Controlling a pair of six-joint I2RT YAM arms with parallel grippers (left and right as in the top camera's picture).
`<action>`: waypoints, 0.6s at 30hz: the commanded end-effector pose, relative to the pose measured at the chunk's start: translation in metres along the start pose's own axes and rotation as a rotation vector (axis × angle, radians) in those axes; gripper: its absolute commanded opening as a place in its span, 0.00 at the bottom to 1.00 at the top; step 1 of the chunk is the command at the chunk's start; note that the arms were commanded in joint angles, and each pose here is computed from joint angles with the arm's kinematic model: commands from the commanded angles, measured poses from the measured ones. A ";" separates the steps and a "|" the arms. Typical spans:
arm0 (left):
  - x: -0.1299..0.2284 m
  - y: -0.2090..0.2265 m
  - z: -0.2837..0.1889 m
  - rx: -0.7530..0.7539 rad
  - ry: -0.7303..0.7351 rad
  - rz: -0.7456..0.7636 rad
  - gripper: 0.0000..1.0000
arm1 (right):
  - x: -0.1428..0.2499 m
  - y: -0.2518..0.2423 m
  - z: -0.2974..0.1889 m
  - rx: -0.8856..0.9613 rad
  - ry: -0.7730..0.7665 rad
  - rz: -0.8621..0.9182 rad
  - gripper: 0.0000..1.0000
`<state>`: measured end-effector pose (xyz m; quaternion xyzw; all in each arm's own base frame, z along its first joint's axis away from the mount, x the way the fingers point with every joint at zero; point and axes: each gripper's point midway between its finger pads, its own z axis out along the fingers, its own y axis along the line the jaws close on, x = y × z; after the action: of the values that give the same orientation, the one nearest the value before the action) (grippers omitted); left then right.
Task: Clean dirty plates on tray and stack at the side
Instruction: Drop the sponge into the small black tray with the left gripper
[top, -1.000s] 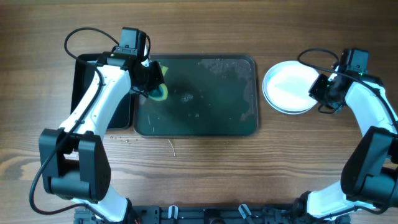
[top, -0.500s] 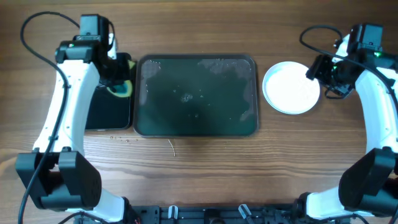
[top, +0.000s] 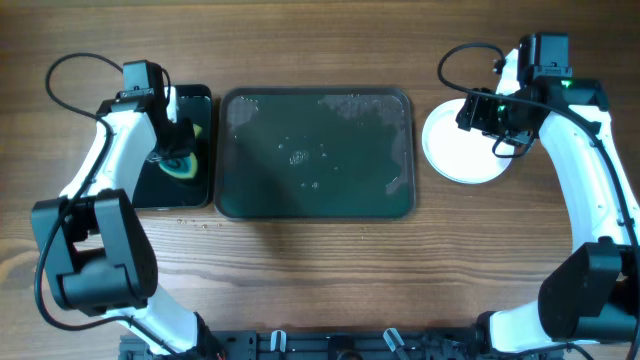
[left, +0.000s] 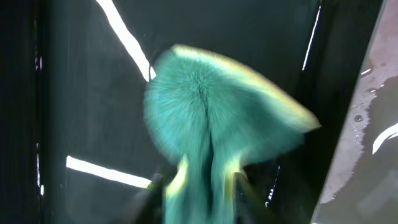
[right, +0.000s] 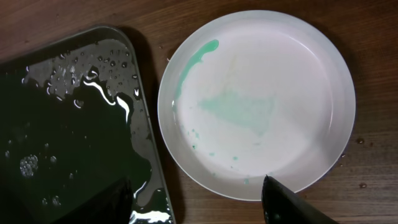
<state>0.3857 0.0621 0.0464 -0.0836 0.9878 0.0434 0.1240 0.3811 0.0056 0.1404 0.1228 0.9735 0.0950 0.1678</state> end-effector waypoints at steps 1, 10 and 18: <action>-0.007 0.001 -0.001 -0.008 -0.028 0.007 1.00 | 0.000 0.005 -0.004 -0.019 0.003 -0.034 0.67; -0.030 -0.009 -0.086 0.102 -0.152 -0.139 1.00 | 0.006 0.009 -0.035 -0.023 -0.038 -0.049 0.88; -0.032 -0.012 -0.168 0.176 -0.337 -0.160 1.00 | 0.012 0.022 -0.128 -0.066 -0.279 -0.099 1.00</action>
<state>0.3816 0.0442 0.1880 -0.1362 0.9552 -0.0169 0.2623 0.3484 0.0075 0.2118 0.0988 0.9606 0.0954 0.2418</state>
